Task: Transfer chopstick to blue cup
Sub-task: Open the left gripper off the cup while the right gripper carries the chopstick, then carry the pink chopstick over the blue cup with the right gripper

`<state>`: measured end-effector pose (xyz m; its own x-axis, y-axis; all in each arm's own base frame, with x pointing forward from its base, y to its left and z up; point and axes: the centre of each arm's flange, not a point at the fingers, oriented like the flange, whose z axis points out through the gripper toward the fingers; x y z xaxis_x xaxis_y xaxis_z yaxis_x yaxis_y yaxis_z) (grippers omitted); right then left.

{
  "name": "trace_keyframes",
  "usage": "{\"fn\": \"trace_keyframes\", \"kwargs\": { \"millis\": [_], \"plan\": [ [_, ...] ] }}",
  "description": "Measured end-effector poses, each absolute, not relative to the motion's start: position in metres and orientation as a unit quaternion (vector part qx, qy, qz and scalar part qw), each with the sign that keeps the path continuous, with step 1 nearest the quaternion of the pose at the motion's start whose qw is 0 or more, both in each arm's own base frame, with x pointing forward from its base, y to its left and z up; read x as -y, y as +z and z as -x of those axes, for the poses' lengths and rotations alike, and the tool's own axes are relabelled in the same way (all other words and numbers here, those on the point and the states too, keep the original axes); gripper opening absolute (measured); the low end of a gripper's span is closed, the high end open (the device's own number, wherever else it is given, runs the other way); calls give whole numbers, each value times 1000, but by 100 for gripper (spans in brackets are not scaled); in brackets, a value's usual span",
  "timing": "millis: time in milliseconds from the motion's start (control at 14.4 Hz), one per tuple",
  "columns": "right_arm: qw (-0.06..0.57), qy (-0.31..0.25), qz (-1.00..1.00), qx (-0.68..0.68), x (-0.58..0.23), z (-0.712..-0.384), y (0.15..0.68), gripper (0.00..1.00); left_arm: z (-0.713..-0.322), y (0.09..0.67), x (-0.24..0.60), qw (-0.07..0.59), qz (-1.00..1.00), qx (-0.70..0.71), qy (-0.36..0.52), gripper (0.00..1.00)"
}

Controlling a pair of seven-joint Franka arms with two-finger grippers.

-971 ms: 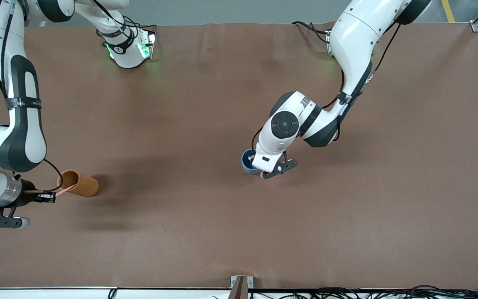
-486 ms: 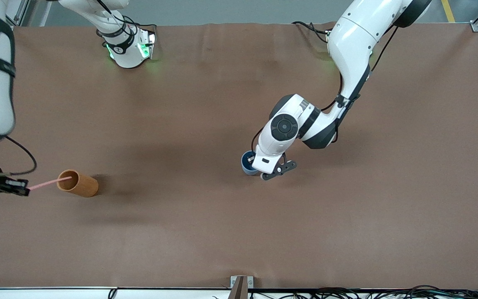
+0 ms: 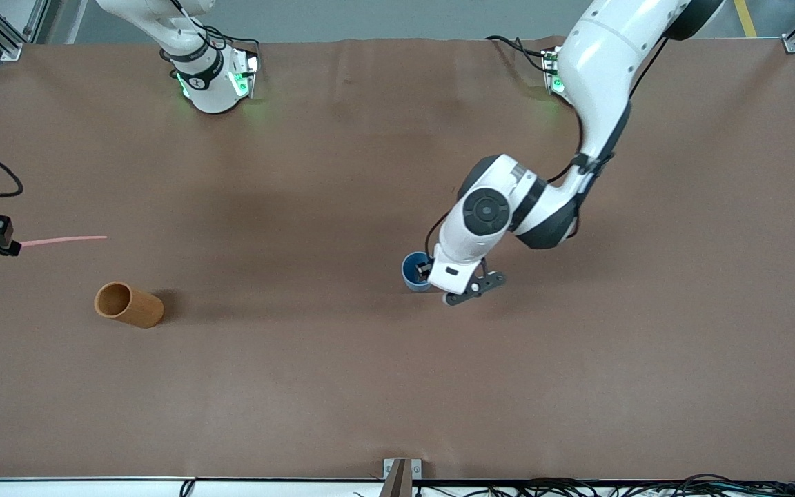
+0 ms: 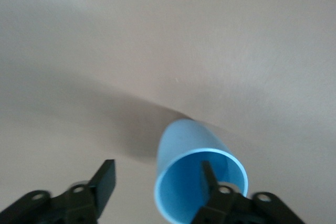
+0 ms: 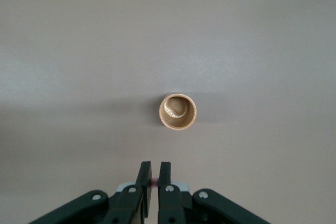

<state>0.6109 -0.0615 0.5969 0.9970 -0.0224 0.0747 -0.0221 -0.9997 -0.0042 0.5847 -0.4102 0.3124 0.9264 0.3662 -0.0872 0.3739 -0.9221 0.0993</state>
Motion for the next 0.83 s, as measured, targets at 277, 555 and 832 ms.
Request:
{"fn": "trace_keyframes", "kwargs": {
  "millis": [277, 555, 832],
  "plan": [
    [-18, -72, 997, 35, 6, -606, 610, 9, -610, 441, 309, 39, -991, -129, -9, 100],
    [4, -103, 994, 21, -113, -594, 629, 9, -619, 514, 202, 15, -998, -57, 7, 100],
    [34, -159, 987, -10, -248, -558, 646, 9, -613, 558, 103, 6, -1000, 24, 0, 100]
  ]
}}
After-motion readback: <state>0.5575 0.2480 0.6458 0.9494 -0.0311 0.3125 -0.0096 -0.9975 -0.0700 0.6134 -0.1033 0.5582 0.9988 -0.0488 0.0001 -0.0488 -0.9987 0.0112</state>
